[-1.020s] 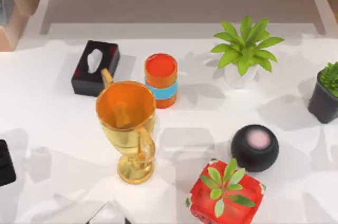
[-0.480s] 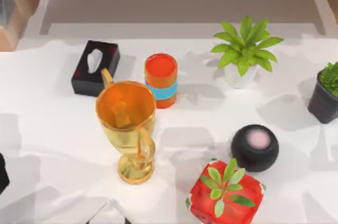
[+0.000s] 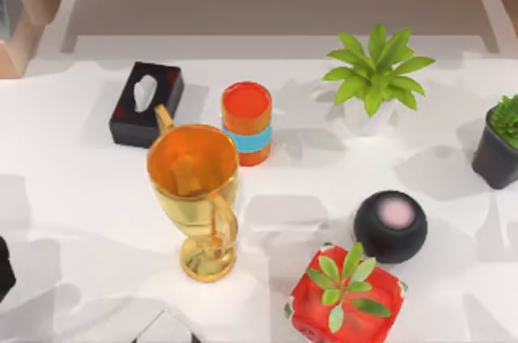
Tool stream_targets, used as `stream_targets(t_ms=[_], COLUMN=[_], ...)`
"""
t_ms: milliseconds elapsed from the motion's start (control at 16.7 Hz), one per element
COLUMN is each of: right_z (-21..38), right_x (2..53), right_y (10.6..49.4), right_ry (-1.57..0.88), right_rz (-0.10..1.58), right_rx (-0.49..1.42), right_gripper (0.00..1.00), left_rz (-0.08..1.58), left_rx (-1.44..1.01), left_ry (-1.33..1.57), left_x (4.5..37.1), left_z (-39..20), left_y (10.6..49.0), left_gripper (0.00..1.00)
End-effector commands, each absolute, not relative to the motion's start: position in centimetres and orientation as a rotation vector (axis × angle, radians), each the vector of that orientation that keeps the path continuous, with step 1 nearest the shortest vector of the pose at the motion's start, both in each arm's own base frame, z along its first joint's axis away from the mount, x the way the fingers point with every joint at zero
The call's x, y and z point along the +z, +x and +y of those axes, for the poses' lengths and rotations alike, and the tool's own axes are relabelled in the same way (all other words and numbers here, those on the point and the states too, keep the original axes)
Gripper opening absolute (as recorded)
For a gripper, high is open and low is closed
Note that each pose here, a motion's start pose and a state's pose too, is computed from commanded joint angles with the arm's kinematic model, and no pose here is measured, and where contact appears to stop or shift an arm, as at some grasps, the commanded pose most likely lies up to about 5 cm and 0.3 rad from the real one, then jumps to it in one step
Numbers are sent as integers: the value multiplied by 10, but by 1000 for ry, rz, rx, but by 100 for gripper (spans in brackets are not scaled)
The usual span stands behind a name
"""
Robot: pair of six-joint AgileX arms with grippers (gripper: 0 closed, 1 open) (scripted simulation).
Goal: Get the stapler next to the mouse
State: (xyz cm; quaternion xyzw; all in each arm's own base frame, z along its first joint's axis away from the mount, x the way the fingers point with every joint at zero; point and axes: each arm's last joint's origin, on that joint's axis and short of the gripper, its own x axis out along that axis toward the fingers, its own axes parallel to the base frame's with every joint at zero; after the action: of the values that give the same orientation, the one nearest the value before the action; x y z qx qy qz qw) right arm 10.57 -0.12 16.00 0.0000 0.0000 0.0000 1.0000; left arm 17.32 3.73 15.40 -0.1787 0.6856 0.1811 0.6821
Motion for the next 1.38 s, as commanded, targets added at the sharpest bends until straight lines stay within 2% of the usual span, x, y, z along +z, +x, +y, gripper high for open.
stream_targets(t_ms=[420,660,1380], right_z=[-1,-1,-1], right_x=[160,160,160], right_y=[106,106,106], right_ry=[0,0,0], right_rz=[0,0,0], right_rx=[0,0,0], right_gripper=[100,100,100], left_rz=[1533,1534,1534], left_rx=[406,406,406], left_ry=[-401,-401,-401], left_x=[115,113,113], left_z=[38,38,38], left_y=[173,173,173], left_gripper=[100,100,10])
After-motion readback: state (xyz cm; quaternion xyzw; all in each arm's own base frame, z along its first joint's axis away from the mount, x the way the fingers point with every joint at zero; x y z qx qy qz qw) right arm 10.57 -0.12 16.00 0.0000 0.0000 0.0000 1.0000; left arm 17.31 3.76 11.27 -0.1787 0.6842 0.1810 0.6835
